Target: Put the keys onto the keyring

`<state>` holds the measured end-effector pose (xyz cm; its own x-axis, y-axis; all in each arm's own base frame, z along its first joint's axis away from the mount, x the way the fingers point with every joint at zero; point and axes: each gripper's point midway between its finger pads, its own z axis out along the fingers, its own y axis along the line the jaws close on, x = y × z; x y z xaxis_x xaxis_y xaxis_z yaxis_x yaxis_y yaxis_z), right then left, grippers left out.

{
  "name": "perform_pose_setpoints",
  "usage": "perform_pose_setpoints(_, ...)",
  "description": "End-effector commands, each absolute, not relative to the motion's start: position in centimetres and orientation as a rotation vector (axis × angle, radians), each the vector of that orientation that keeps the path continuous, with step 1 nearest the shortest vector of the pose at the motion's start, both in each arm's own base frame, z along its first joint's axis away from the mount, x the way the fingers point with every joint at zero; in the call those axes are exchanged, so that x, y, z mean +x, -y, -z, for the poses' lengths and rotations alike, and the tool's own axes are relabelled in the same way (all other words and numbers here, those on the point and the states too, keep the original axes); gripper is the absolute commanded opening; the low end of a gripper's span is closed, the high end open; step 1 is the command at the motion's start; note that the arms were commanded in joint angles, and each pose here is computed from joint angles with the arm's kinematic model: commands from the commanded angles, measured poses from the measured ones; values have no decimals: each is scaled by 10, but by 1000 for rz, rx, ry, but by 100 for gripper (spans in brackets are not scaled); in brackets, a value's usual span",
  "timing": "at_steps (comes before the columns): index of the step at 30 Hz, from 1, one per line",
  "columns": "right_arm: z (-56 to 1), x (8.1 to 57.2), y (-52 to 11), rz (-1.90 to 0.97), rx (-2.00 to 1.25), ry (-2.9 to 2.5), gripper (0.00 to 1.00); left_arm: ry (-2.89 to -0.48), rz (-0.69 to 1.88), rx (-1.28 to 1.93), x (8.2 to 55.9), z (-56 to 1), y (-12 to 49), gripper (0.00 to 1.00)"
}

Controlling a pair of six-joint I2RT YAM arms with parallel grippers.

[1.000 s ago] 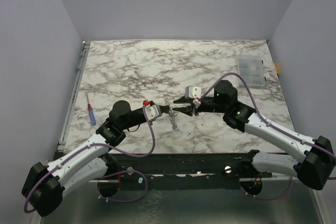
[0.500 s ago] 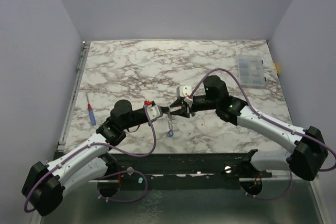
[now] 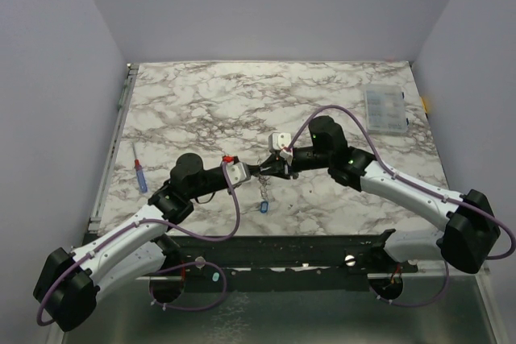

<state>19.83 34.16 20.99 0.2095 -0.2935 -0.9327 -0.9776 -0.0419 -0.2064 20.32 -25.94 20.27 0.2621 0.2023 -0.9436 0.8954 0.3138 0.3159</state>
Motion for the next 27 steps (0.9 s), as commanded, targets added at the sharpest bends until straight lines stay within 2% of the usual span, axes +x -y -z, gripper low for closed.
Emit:
perform_pose_setpoints(1, -220, 199, -347, -900, -1531, -1212, 26, -1172, 670, 1193, 201, -222, 265, 0)
perform_pose_setpoints(6, -217, 200, -347, -897, -1534, -1216, 23, -1174, 672, 1201, 200, -220, 266, 0)
perform_pose_setpoints(13, -217, 201, -350, -905, -1532, -1200, 1, -1167, 675, 1222, 198, -218, 266, 0)
perform_pose_setpoints(19, -219, 203, -349, -885, -1529, -1193, 1, -1147, 664, 1253, 194, -216, 266, 0)
perform_pose_setpoints(24, -230, 204, -344, -838, -1480, -1144, 1, -1054, 630, 1271, 185, -228, 260, 36)
perform_pose_setpoints(27, -242, 200, -342, -836, -1451, -1085, 1, -1010, 601, 1265, 181, -235, 256, 47)
